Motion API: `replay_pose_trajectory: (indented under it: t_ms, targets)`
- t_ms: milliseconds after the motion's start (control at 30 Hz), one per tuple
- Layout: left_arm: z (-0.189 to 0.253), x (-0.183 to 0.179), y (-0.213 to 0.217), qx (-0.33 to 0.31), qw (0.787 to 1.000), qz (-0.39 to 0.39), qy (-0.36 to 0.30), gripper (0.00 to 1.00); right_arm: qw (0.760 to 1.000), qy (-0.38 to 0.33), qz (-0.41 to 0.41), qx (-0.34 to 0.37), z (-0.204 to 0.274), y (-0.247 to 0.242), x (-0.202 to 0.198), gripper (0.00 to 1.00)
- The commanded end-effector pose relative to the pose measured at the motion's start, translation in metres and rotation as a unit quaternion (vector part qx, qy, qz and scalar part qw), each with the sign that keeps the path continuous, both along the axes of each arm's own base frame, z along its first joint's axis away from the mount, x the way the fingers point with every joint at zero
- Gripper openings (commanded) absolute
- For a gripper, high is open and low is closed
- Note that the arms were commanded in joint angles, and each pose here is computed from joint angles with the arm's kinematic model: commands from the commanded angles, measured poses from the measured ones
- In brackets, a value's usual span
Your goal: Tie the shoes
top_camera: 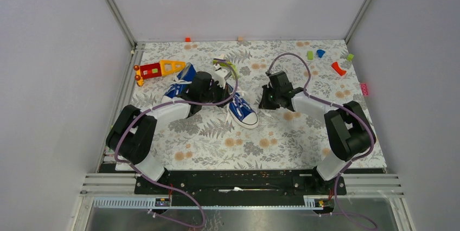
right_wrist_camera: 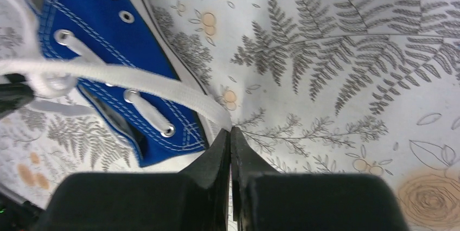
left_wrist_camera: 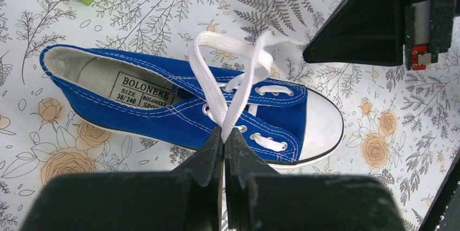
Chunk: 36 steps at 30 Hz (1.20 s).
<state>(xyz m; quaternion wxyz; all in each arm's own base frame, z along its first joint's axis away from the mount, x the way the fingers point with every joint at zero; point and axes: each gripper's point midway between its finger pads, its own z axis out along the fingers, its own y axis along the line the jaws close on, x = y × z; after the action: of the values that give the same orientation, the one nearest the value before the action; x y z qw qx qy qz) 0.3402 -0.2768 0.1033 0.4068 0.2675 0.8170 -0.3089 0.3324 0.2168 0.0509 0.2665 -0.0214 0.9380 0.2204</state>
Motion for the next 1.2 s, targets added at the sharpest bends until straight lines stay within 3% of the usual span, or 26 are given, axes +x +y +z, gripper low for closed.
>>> replay_pose_trajectory:
  t_ms: [0, 167, 433, 567, 833, 1167]
  targets:
    - [0.035, 0.014, -0.010, -0.028, 0.998, -0.018, -0.055, 0.00, 0.998, 0.020, 0.005, -0.058, -0.019, -0.016, -0.012, 0.00]
    - [0.035, 0.013, -0.011, -0.029, 0.997, -0.023, -0.062, 0.00, 0.998, 0.036, 0.052, -0.023, -0.028, 0.021, -0.042, 0.00]
    - [0.036, 0.009, -0.013, -0.025, 0.996, -0.044, -0.068, 0.00, 0.996, 0.019, 0.079, 0.042, 0.005, 0.057, -0.057, 0.00]
    - [0.039, 0.010, -0.013, -0.027, 0.996, -0.042, -0.070, 0.00, 0.998, -0.013, 0.055, -0.022, 0.015, 0.032, -0.037, 0.00]
    - [0.044, 0.018, -0.017, -0.028, 0.996, -0.040, -0.075, 0.00, 0.998, -0.066, 0.016, 0.016, 0.067, 0.017, 0.026, 0.00]
    - [0.041, 0.019, -0.016, -0.022, 0.996, -0.043, -0.075, 0.00, 0.992, -0.065, 0.067, 0.083, 0.086, 0.064, 0.093, 0.00]
